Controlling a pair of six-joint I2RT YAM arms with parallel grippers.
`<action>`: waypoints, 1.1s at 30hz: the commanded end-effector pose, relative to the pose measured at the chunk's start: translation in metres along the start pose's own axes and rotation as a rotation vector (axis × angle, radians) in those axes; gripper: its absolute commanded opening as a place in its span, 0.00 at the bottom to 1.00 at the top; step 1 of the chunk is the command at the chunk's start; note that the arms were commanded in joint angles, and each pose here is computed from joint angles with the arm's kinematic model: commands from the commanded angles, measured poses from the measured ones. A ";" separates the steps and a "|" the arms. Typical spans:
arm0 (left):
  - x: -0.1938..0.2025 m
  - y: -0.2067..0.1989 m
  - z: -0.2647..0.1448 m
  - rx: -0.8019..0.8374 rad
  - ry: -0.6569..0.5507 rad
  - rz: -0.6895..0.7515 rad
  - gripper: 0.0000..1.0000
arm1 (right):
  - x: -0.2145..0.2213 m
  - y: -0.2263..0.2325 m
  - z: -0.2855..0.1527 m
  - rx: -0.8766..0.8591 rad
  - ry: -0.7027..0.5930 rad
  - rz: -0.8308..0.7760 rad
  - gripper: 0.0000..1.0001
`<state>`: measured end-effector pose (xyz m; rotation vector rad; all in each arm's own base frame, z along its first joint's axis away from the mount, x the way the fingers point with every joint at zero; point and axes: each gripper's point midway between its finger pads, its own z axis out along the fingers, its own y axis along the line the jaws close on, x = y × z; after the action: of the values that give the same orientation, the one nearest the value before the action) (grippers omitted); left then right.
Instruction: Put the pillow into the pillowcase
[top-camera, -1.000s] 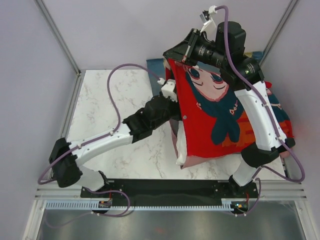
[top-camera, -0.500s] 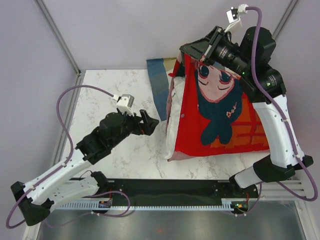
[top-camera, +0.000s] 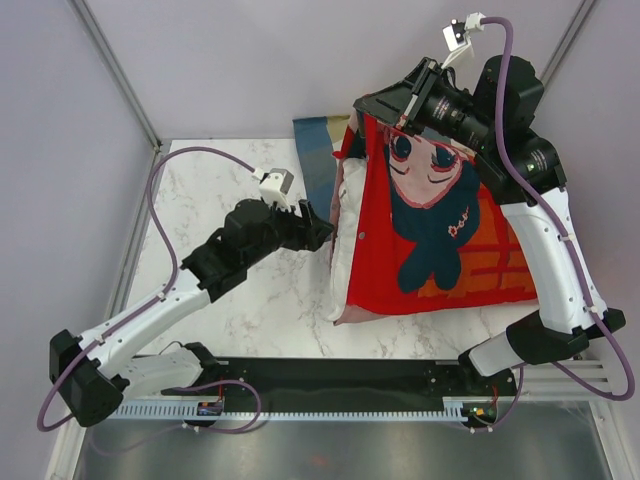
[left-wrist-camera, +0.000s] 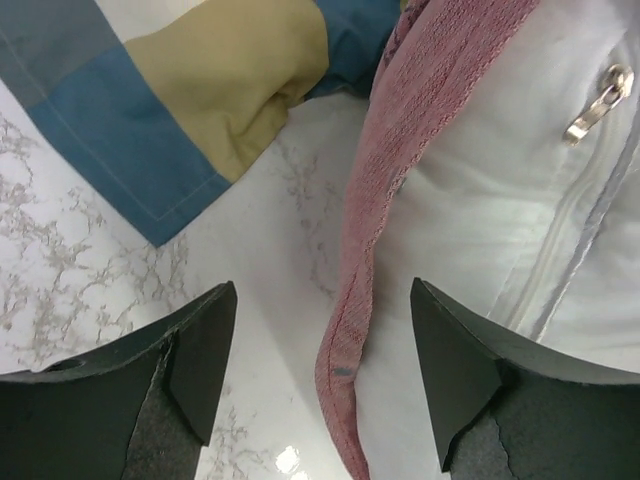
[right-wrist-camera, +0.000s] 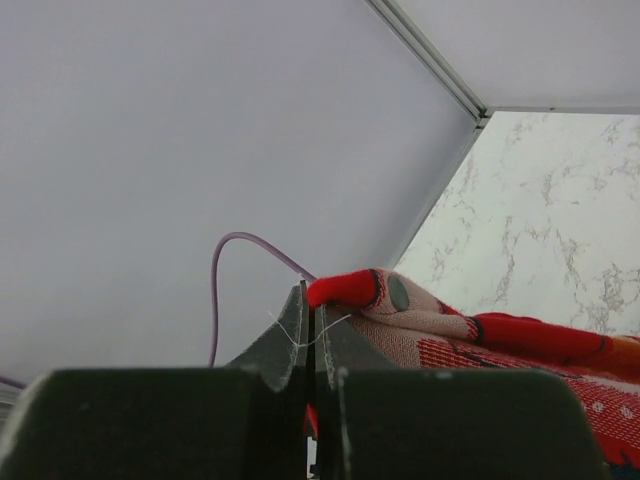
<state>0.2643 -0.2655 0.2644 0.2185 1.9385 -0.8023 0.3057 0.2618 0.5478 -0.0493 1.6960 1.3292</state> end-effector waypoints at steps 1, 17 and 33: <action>-0.034 -0.020 0.001 0.088 -0.094 0.017 0.77 | -0.030 0.061 -0.023 -0.190 -0.120 -0.081 0.00; -0.036 -0.033 0.057 0.169 -0.018 0.019 0.29 | -0.026 0.059 -0.024 -0.193 -0.108 -0.088 0.00; -0.126 -0.054 -0.054 0.262 0.001 -0.024 0.02 | -0.021 -0.066 -0.016 0.155 -0.045 -0.241 0.16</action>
<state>0.2962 -0.2580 0.3371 0.2716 1.9943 -0.9642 0.3467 0.2162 0.5227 -0.0577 1.6873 1.0913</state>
